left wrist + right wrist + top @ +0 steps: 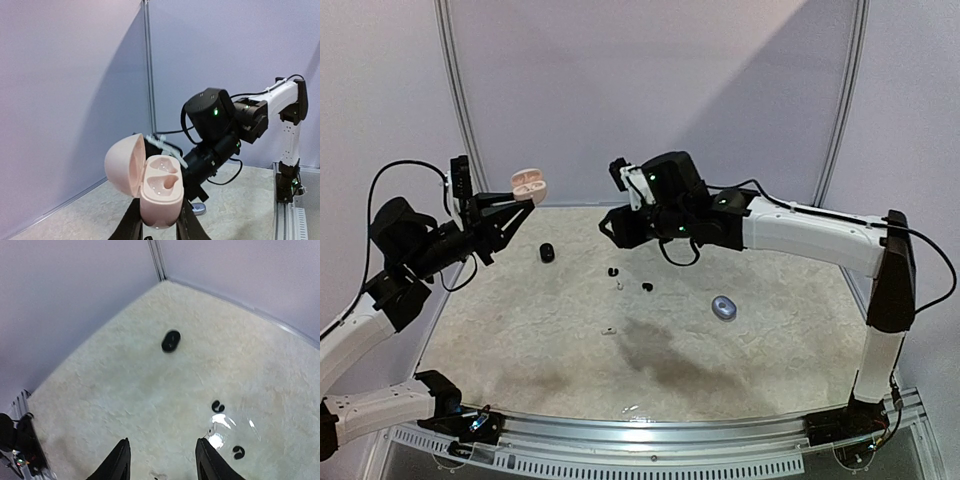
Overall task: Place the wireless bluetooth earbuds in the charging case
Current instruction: Pick up the left earbud from the center of the board.
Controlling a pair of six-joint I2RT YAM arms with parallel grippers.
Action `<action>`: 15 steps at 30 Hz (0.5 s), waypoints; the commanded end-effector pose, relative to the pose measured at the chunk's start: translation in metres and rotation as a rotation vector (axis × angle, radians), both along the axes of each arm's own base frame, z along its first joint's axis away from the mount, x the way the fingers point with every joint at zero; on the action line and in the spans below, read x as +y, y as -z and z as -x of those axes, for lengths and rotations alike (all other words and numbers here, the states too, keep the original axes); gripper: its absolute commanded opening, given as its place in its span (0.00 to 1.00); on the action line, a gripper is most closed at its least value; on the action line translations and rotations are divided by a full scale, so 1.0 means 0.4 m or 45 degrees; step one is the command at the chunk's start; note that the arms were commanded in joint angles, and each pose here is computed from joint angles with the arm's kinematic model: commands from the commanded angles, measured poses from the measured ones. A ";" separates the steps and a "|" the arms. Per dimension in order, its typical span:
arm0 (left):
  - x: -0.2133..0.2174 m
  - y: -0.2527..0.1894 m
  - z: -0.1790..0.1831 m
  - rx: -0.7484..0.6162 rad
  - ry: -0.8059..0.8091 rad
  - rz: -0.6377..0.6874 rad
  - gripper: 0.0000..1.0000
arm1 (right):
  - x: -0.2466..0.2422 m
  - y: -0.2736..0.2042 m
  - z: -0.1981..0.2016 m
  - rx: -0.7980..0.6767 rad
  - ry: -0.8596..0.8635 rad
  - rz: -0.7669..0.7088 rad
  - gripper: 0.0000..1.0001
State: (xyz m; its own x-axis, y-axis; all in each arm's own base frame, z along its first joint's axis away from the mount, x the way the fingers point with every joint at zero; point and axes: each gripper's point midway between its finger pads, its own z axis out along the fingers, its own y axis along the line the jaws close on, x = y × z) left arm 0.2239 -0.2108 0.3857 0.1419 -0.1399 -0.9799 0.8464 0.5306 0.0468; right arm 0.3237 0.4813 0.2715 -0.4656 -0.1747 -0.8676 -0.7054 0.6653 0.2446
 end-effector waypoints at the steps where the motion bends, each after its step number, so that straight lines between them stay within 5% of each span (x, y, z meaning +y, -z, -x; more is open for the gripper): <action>1: 0.035 0.029 -0.028 0.011 -0.128 -0.022 0.00 | -0.029 0.267 -0.002 0.268 0.142 0.319 0.43; 7: 0.039 0.046 -0.026 0.028 -0.128 -0.028 0.00 | 0.075 0.398 0.053 0.268 -0.074 0.549 0.39; 15: 0.036 0.048 -0.025 0.026 -0.117 -0.039 0.00 | 0.121 0.587 0.097 0.344 -0.229 0.690 0.11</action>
